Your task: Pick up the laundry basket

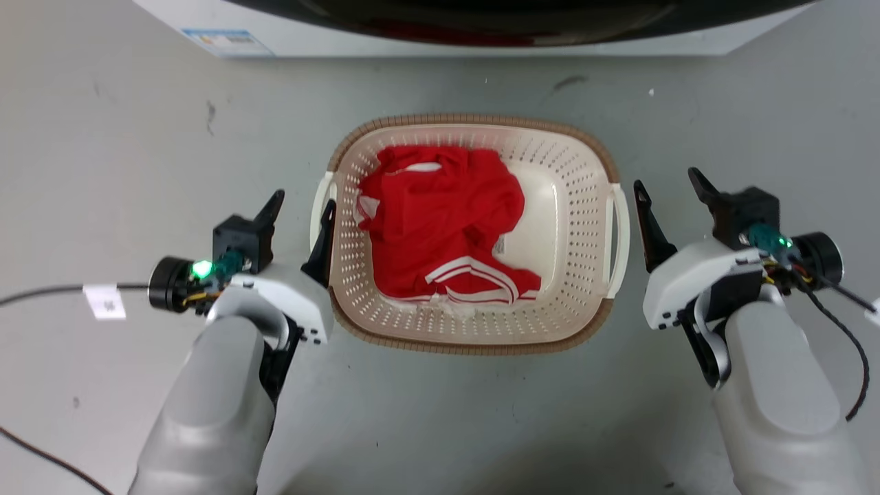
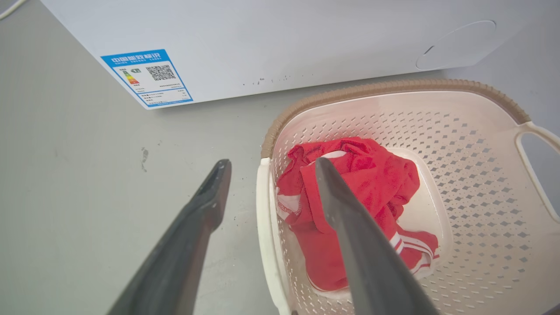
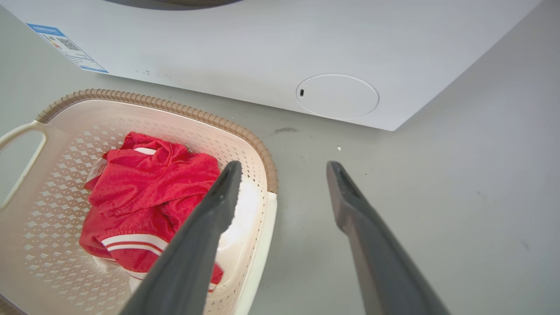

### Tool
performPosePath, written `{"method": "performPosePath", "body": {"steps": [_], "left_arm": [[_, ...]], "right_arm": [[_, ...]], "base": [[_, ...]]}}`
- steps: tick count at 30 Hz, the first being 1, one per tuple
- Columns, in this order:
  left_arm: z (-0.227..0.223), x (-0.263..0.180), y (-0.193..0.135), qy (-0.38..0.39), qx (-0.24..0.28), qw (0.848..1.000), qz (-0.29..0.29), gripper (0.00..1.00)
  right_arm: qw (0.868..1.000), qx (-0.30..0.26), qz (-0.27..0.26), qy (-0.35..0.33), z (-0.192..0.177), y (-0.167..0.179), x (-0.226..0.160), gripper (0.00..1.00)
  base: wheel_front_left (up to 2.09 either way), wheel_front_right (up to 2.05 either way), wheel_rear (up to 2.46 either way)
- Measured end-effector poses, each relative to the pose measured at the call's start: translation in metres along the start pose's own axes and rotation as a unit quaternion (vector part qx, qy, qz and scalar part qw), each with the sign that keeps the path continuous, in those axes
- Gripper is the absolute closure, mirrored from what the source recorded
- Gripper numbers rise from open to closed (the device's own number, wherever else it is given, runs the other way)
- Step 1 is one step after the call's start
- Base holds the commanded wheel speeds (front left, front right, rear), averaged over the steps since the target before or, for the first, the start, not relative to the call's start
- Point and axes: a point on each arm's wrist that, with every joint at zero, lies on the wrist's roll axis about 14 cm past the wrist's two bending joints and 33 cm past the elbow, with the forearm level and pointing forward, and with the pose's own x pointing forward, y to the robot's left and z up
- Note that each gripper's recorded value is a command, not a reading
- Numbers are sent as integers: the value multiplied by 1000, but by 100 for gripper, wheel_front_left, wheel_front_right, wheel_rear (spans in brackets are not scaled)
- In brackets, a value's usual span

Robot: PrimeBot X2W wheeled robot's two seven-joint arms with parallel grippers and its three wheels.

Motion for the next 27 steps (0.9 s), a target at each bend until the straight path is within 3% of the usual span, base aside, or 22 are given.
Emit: {"method": "performPosePath", "body": {"steps": [5, 16, 27], "left_arm": [[-38, 18, 7, 65, 4, 998, -8, 0], [-84, 44, 4, 185, -12, 982, -33, 0], [-105, 43, 4, 282, -15, 957, -62, 0]], "right_arm": [[996, 37, 17, 79, -41, 10, 21, 0], [975, 35, 42, 215, -98, 22, 50, 0], [956, 41, 49, 286, -125, 26, 55, 0]], "base": [[0, 0, 0], [0, 0, 0], [0, 0, 0]]}}
